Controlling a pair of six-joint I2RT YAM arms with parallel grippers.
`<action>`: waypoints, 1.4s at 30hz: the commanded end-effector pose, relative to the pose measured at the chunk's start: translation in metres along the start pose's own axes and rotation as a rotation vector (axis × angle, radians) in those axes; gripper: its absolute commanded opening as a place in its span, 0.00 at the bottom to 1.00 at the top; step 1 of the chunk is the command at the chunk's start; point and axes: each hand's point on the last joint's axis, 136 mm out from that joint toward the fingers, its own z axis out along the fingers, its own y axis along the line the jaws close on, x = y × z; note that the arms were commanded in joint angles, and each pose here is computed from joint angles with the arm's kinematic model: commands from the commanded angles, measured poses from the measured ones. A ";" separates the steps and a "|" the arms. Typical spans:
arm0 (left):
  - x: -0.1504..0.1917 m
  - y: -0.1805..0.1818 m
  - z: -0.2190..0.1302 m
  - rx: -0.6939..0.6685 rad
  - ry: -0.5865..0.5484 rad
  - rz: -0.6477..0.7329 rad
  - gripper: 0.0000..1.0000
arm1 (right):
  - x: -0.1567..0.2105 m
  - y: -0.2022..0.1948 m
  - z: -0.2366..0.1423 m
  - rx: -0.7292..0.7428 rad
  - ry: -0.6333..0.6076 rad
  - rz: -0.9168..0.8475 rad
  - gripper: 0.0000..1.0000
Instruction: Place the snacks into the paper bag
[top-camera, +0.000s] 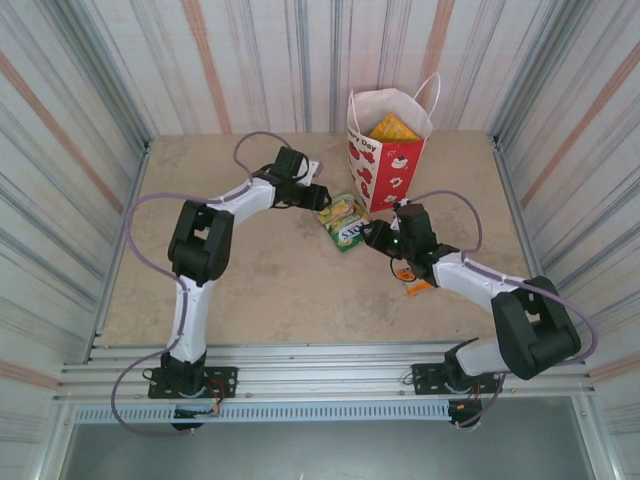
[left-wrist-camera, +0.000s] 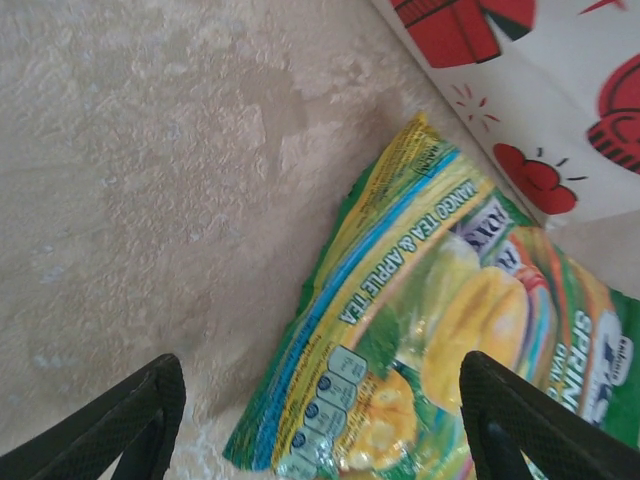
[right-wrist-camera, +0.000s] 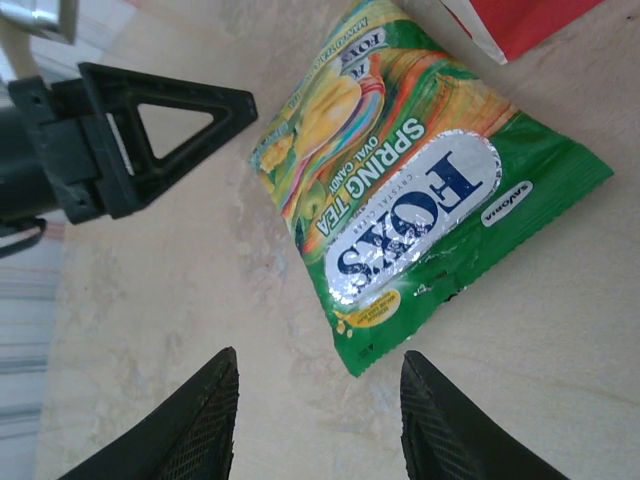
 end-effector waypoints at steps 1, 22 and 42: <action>-0.008 0.005 0.008 -0.014 -0.002 -0.022 0.76 | 0.000 -0.001 0.007 -0.005 -0.015 0.051 0.47; 0.049 -0.046 0.016 0.206 0.140 -0.054 0.58 | -0.004 -0.027 0.007 0.045 -0.032 0.062 0.54; 0.031 -0.061 -0.025 0.216 0.054 -0.017 0.57 | -0.023 -0.076 -0.002 0.100 -0.066 0.070 0.58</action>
